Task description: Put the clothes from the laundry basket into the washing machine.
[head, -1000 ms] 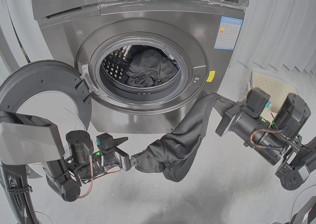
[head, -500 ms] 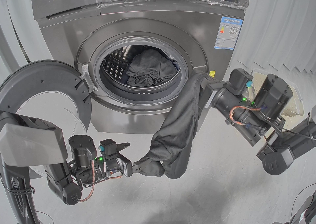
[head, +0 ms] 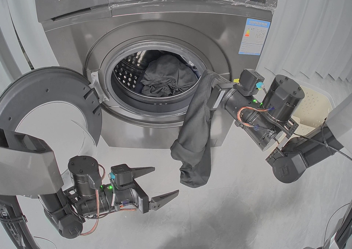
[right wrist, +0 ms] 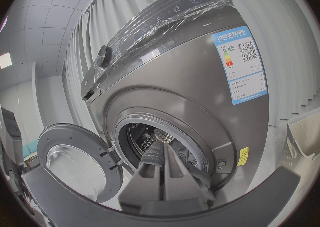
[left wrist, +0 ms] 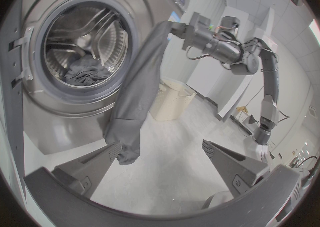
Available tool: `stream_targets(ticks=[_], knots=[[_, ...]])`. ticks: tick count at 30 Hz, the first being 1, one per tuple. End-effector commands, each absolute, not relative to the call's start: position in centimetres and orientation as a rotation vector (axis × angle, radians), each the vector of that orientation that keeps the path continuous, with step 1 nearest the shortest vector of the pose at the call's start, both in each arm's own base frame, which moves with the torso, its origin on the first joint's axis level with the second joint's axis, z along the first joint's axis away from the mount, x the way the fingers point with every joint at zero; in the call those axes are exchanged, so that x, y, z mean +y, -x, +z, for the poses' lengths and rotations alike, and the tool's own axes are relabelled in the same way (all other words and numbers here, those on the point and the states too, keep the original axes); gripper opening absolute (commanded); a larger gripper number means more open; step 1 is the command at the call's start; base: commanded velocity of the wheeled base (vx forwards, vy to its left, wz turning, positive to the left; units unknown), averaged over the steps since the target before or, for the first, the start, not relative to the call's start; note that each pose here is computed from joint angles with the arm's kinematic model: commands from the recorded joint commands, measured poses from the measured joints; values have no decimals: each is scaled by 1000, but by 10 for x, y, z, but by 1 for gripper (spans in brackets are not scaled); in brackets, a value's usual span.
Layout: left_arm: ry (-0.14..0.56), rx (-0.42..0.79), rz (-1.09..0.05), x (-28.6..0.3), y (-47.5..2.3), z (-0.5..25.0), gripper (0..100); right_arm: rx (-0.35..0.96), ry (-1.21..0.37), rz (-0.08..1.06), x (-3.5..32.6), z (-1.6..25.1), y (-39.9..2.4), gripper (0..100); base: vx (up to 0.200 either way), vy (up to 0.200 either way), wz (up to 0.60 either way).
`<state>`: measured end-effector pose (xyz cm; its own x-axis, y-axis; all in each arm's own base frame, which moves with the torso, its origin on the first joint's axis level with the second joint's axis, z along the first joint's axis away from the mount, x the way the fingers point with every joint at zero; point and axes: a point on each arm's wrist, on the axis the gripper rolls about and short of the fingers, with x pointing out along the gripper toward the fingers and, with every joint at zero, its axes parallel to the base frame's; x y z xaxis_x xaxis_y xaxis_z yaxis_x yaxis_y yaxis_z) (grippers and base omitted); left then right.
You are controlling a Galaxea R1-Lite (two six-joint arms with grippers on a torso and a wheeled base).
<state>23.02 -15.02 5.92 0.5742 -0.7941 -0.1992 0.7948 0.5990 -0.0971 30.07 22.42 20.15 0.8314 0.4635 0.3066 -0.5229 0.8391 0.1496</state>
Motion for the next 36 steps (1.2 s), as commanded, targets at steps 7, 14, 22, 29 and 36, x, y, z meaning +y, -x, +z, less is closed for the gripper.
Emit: stream_targets(ticks=[7,14,22,29,36], knots=[[11,148,-972,-183,-255,60,100,-262,-235,539,230,199,-302,0,0,0,0],[66,81,-972,-213,-280,60,100,-264,-241,547,232,201,-299,0,0,0,0],[95,22,-899,-243,-306,49,100,-265,-249,541,234,202,-296,0,0,0,0],[107,-28,-857,-265,-322,39,100,-264,-258,546,235,203,-295,0,0,0,0],[129,-95,-769,-276,-345,36,100,-261,-259,558,238,202,-291,0,0,0,0]])
